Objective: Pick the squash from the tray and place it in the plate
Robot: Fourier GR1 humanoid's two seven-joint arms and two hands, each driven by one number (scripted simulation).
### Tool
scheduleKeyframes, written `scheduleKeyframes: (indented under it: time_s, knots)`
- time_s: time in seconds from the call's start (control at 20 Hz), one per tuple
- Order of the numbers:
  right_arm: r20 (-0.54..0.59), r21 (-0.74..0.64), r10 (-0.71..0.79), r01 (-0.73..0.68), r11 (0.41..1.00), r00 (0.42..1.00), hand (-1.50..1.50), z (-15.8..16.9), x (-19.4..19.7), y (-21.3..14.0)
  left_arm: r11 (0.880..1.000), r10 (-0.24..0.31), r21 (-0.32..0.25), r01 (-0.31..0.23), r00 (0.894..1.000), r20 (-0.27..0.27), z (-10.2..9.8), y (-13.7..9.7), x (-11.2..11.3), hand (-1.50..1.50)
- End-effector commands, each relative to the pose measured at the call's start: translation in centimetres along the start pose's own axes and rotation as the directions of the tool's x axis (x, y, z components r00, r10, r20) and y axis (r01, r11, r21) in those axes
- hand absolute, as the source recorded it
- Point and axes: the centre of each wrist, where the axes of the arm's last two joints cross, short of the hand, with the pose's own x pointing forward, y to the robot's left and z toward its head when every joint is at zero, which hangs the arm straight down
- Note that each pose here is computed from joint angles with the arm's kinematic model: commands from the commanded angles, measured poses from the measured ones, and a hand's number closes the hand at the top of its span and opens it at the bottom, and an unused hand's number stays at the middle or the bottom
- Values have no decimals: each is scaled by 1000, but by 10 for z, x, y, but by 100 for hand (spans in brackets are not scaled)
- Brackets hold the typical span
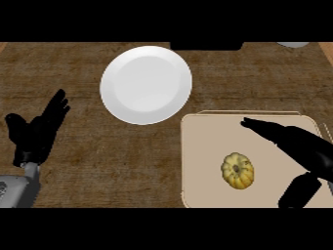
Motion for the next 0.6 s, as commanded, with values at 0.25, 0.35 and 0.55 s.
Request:
scheduleKeyframes:
  time_s: [0.25, 0.35, 0.55]
  knots:
    - [-96, 133, 146, -133, 982, 985, -150, -27, 22, 7, 1000, -4, -7, 3, 1000, -6, 5, -16, -8, 0]
    - [-110, 147, 145, -128, 981, 983, -150, -37, 20, 17, 1000, -10, -5, 10, 1000, 3, 4, 8, -5, 0]
    - [-128, 176, 147, -123, 977, 981, -150, -24, 29, 17, 1000, 5, 8, -5, 1000, 2, 17, -23, -5, 0]
